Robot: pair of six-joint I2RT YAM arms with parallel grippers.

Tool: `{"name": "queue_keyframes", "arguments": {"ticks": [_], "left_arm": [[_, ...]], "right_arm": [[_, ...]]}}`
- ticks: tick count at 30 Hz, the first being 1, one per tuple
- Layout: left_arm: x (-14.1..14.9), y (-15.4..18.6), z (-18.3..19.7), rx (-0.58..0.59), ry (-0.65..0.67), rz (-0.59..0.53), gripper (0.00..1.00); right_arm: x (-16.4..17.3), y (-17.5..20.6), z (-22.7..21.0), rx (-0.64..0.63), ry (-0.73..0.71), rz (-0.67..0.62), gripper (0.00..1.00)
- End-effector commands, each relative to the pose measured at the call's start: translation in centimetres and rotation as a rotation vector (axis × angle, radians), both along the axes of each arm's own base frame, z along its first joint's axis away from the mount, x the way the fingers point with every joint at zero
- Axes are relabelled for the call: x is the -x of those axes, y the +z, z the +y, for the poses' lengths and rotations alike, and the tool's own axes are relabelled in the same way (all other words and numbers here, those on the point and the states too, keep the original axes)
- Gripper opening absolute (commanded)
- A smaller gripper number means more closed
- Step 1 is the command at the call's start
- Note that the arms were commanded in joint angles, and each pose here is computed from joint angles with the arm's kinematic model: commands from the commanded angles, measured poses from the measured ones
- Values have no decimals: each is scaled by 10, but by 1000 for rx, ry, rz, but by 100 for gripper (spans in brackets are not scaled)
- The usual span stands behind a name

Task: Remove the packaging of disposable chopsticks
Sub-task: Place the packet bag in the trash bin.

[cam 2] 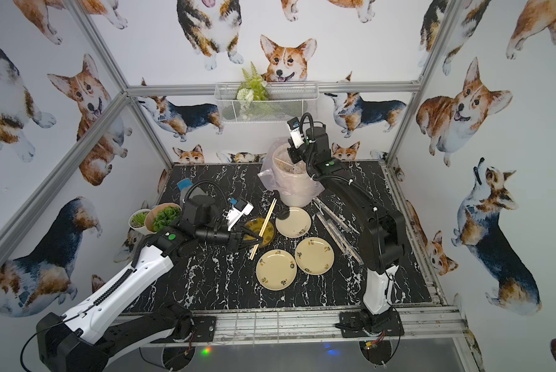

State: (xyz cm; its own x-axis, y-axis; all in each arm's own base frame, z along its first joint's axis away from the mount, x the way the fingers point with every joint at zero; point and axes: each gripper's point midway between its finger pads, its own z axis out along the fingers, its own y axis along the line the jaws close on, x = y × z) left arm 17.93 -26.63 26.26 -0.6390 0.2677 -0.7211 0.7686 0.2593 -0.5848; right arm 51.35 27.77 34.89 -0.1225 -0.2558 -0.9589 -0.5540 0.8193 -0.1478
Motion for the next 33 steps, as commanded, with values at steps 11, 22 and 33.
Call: {"name": "queue_keyframes", "arguments": {"ticks": [11,22,33], "left_arm": [[-5,-3,-2,-14,-8,-10,0],[-7,-12,-5,-26,-19,21,0],[-8,-14,-4,-31,-7,23,0]], "right_arm": [[66,-28,-16,-55,-23,489,67],[99,-50,-46,11,-114,676,58],[102,-80,-82,17,-224,824,55]]}}
